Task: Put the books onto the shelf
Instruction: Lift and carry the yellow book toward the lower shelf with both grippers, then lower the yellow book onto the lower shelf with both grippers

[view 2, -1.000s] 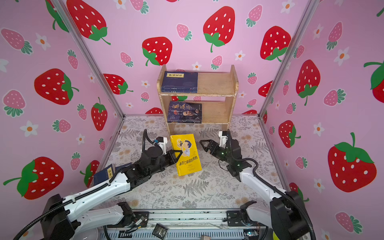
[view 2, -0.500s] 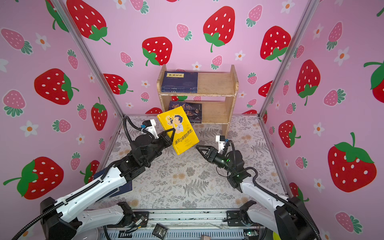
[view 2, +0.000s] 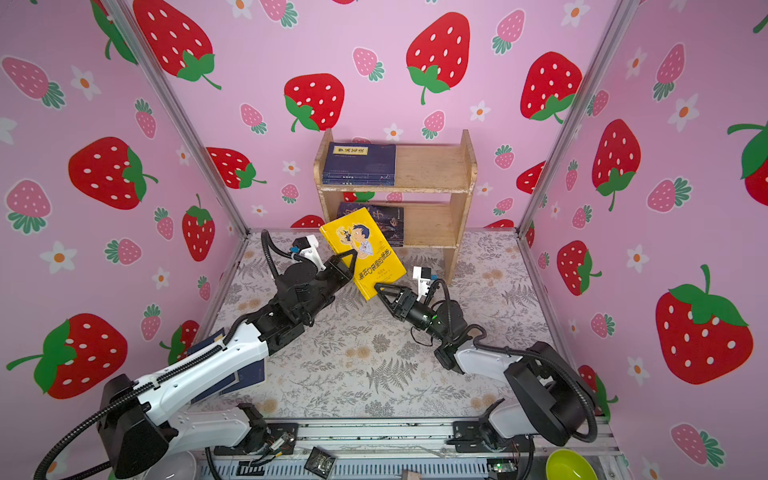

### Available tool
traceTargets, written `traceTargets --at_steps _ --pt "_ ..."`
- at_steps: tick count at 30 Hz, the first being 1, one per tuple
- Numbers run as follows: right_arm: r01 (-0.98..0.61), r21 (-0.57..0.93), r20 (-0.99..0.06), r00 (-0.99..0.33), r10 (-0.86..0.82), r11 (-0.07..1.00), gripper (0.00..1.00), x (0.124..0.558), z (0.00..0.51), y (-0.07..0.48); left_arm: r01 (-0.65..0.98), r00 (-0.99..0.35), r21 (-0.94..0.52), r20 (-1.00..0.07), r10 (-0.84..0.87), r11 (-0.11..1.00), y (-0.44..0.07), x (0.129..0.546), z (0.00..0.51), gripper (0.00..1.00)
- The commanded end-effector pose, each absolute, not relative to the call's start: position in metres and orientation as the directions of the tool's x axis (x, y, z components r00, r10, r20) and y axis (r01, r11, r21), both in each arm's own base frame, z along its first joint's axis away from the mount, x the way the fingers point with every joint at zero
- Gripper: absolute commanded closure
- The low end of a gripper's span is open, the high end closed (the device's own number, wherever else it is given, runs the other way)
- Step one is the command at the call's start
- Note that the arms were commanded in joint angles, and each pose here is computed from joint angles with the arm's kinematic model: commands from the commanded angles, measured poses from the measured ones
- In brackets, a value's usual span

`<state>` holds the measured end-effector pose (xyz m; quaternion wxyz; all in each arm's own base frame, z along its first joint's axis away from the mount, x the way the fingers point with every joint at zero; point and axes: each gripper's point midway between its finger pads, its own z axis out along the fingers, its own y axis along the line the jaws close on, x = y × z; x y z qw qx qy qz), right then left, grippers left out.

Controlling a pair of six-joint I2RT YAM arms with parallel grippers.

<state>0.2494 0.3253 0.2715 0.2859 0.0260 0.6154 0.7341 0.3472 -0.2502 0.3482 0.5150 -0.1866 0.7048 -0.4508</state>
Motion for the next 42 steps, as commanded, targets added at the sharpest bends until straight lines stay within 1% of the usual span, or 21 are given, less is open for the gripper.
traceTargets --at_steps 1,5,7,9,10,13,14,15,17,18,19,20,21,23,24,27,29,31,33,36,42 --pt "-0.457 0.848 -0.279 -0.817 0.505 -0.269 0.14 0.249 0.323 0.322 0.301 -0.322 -0.868 -0.483 -0.815 0.395 -0.246 0.348 0.41 1.0" --pt "-0.445 0.823 -0.231 -0.83 0.508 -0.353 0.41 0.254 0.331 0.325 0.301 -0.325 -0.877 -0.463 -0.825 0.374 -0.247 0.35 0.404 1.0" --pt "-0.43 0.824 -0.213 -0.838 0.502 -0.369 0.52 0.257 0.33 0.327 0.298 -0.324 -0.879 -0.46 -0.827 0.372 -0.247 0.35 0.401 1.0" --pt "-0.419 0.826 -0.198 -0.842 0.502 -0.377 0.59 0.258 0.329 0.328 0.295 -0.323 -0.881 -0.457 -0.829 0.371 -0.247 0.351 0.399 1.0" --pt "-0.414 0.828 -0.191 -0.843 0.503 -0.379 0.65 0.259 0.328 0.328 0.298 -0.321 -0.879 -0.459 -0.828 0.372 -0.248 0.351 0.398 1.0" --pt "-0.411 0.829 -0.184 -0.84 0.51 -0.378 0.86 0.26 0.329 0.327 0.316 -0.323 -0.869 -0.475 -0.818 0.38 -0.25 0.351 0.4 1.0" --pt "-0.411 0.831 -0.183 -0.839 0.513 -0.375 0.88 0.26 0.329 0.327 0.328 -0.326 -0.863 -0.485 -0.811 0.384 -0.252 0.35 0.402 1.0" --pt "-0.41 0.834 -0.183 -0.837 0.515 -0.37 0.88 0.261 0.329 0.327 0.345 -0.329 -0.854 -0.499 -0.801 0.39 -0.254 0.349 0.405 0.97" --pt "-0.414 0.84 -0.194 -0.833 0.519 -0.351 0.89 0.263 0.327 0.325 0.378 -0.342 -0.83 -0.537 -0.772 0.41 -0.258 0.346 0.411 0.74" --pt "-0.415 0.843 -0.198 -0.83 0.521 -0.342 0.9 0.264 0.326 0.322 0.393 -0.347 -0.818 -0.555 -0.756 0.421 -0.258 0.345 0.415 0.59" --pt "-0.423 0.842 -0.206 -0.825 0.526 -0.334 0.94 0.266 0.327 0.318 0.415 -0.36 -0.802 -0.578 -0.732 0.43 -0.257 0.345 0.419 0.43" --pt "-0.427 0.845 -0.212 -0.821 0.53 -0.323 0.95 0.267 0.326 0.314 0.426 -0.376 -0.794 -0.592 -0.713 0.434 -0.254 0.344 0.422 0.33" --pt "-0.434 0.845 -0.224 -0.817 0.531 -0.311 0.95 0.268 0.327 0.311 0.437 -0.394 -0.786 -0.605 -0.692 0.438 -0.251 0.343 0.423 0.26" --pt "-0.46 0.846 -0.273 -0.809 0.521 -0.27 0.95 0.27 0.33 0.303 0.454 -0.425 -0.766 -0.635 -0.645 0.455 -0.243 0.339 0.423 0.17" --pt "-0.471 0.847 -0.296 -0.803 0.516 -0.246 0.94 0.271 0.331 0.3 0.459 -0.438 -0.758 -0.647 -0.624 0.464 -0.238 0.337 0.422 0.15" --pt "-0.5 0.857 -0.394 -0.792 0.466 -0.124 0.93 0.272 0.33 0.296 0.476 -0.49 -0.724 -0.689 -0.534 0.499 -0.226 0.324 0.415 0.11" --pt "-0.52 0.853 -0.457 -0.782 0.423 -0.039 0.93 0.271 0.331 0.293 0.476 -0.515 -0.696 -0.716 -0.472 0.537 -0.218 0.316 0.41 0.1" --pt "-0.536 0.844 -0.503 -0.777 0.38 0.022 0.93 0.269 0.334 0.285 0.482 -0.552 -0.676 -0.728 -0.406 0.557 -0.213 0.307 0.401 0.09" --pt "-0.552 0.833 -0.528 -0.774 0.35 0.036 0.93 0.265 0.34 0.276 0.522 -0.581 -0.676 -0.728 -0.365 0.52 -0.215 0.3 0.4 0.1" --pt "-0.575 0.818 -0.549 -0.773 0.319 0.014 0.93 0.255 0.351 0.264 0.552 -0.638 -0.702 -0.703 -0.314 0.45 -0.225 0.295 0.396 0.1" --pt "-0.59 0.807 -0.577 -0.782 0.236 0.018 0.93 0.239 0.355 0.261 0.553 -0.701 -0.756 -0.649 -0.294 0.351 -0.244 0.306 0.393 0.14"
